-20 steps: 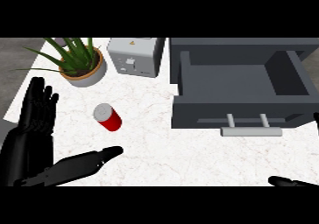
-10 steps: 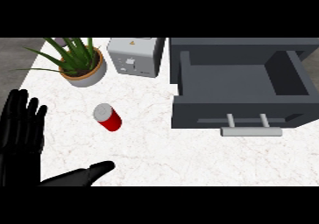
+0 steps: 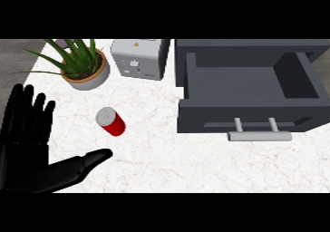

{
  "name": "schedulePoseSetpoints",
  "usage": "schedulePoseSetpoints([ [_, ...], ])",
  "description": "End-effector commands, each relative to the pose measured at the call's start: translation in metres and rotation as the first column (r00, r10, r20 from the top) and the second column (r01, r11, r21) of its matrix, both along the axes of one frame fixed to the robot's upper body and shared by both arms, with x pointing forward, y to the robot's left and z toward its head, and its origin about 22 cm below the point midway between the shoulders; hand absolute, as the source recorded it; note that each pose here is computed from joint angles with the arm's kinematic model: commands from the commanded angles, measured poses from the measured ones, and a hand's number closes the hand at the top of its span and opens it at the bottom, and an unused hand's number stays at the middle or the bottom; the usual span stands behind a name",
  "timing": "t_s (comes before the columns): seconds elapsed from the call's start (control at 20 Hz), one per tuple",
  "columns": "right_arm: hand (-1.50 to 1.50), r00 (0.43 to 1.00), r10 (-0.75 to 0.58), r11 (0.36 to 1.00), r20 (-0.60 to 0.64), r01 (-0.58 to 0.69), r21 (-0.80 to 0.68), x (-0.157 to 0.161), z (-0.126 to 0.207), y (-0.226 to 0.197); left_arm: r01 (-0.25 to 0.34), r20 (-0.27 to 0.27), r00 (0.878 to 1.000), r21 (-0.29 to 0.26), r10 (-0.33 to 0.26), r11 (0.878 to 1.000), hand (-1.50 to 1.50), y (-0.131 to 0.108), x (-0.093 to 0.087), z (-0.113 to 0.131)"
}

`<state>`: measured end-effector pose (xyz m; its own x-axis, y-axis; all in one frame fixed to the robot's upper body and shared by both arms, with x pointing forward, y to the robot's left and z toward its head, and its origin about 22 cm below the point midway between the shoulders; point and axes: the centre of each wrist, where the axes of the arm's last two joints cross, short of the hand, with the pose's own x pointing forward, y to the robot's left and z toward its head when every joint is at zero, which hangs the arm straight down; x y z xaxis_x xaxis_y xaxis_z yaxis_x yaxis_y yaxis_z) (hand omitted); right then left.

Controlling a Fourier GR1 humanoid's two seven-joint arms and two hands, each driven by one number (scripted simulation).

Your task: Pick up the can, place it into the drawer and close the drawer

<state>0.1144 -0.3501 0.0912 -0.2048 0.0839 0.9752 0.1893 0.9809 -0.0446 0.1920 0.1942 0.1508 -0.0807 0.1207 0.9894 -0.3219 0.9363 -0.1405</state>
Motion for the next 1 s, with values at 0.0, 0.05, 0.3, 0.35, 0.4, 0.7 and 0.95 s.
schedulePoseSetpoints([
  [0.0,-1.50,1.000,-0.001,1.000,0.011,0.001,0.009,-0.012,-0.004,0.002,0.019,-0.012,1.000,-0.050,-0.020,0.999,-1.50,-0.006,0.015,-0.007],
  [0.05,-1.50,1.000,0.004,1.000,-0.008,-0.004,-0.002,-0.005,-0.003,-0.003,0.014,-0.023,1.000,-0.080,-0.016,0.997,-1.50,0.013,0.018,-0.017],
  [0.3,-1.50,1.000,0.008,1.000,-0.011,-0.008,-0.010,-0.014,0.005,-0.017,-0.002,-0.022,1.000,-0.065,0.000,0.998,-1.50,0.011,0.022,-0.028],
  [0.35,-1.50,1.000,-0.004,1.000,-0.018,0.004,-0.001,-0.030,0.000,-0.006,-0.013,-0.067,0.998,-0.073,0.008,0.997,-1.50,0.010,0.040,-0.056],
  [0.4,-1.50,1.000,-0.002,1.000,-0.008,0.001,-0.016,-0.027,-0.014,-0.005,-0.001,-0.043,0.999,-0.064,-0.002,0.998,-1.50,-0.004,0.027,-0.035],
  [0.7,-1.50,1.000,-0.001,1.000,-0.015,0.001,-0.005,-0.024,-0.003,-0.012,-0.040,-0.072,0.997,-0.024,0.038,0.999,-1.50,-0.007,0.060,-0.072],
  [0.95,-1.50,1.000,0.014,1.000,0.007,-0.014,0.003,-0.037,0.008,-0.014,-0.043,-0.098,0.994,-0.015,0.042,0.999,-1.50,-0.012,0.079,-0.087],
])
